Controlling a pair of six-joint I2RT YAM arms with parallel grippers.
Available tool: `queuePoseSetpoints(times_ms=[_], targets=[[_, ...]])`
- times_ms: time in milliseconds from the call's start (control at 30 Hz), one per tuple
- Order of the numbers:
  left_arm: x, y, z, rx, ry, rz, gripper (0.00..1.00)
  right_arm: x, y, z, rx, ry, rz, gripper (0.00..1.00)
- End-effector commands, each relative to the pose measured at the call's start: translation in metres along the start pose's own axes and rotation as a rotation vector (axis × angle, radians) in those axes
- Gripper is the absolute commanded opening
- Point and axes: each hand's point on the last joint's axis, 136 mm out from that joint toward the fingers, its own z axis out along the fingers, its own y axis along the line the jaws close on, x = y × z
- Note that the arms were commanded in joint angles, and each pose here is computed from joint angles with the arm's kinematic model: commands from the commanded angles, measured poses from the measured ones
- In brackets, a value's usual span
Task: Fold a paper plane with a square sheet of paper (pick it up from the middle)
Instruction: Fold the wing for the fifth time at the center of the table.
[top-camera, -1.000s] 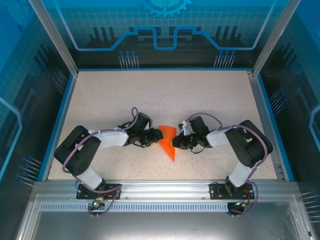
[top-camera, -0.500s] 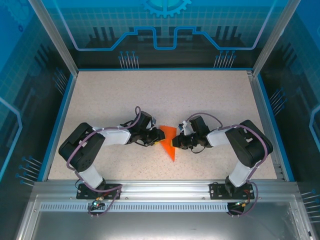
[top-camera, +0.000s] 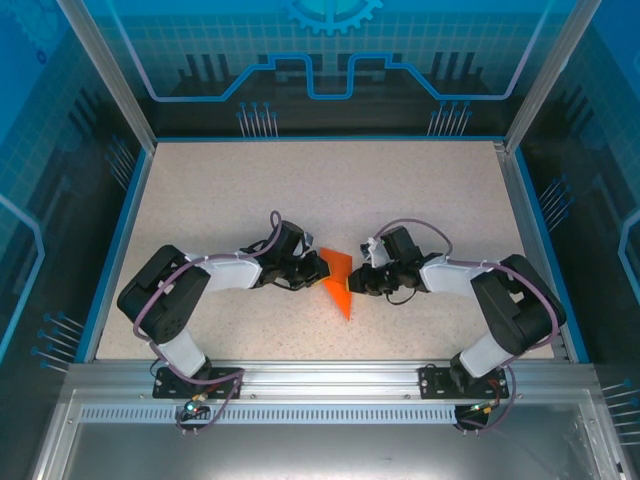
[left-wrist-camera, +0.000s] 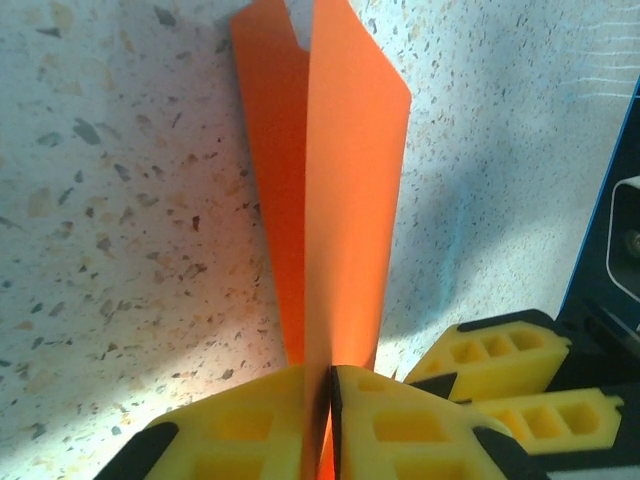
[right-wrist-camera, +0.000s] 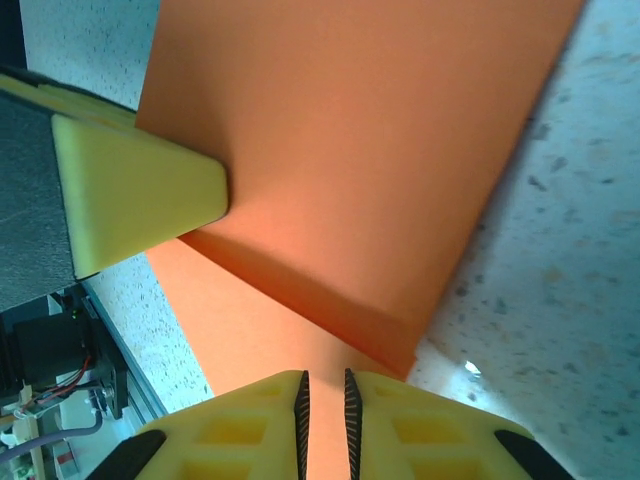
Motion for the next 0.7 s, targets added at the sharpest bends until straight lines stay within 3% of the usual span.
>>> queuePoseSetpoints(times_ms=[0, 200, 467, 667], targets=[[0.004, -0.002, 0.005, 0.007, 0.017, 0.003, 0.14, 0.002, 0.007, 0.002, 0.026, 0.022, -0.025, 0.2], [0.007, -0.002, 0.006, 0.0, 0.022, 0.011, 0.16, 0.005, -0.017, 0.011, 0.129, 0.043, 0.003, 0.17], [0.005, -0.005, 0.006, -0.021, 0.045, 0.079, 0.33, 0.017, -0.043, 0.02, 0.196, 0.1, 0.008, 0.14], [-0.001, -0.006, 0.009, -0.017, 0.09, 0.111, 0.37, 0.016, -0.05, 0.02, 0.218, 0.105, 0.011, 0.14]])
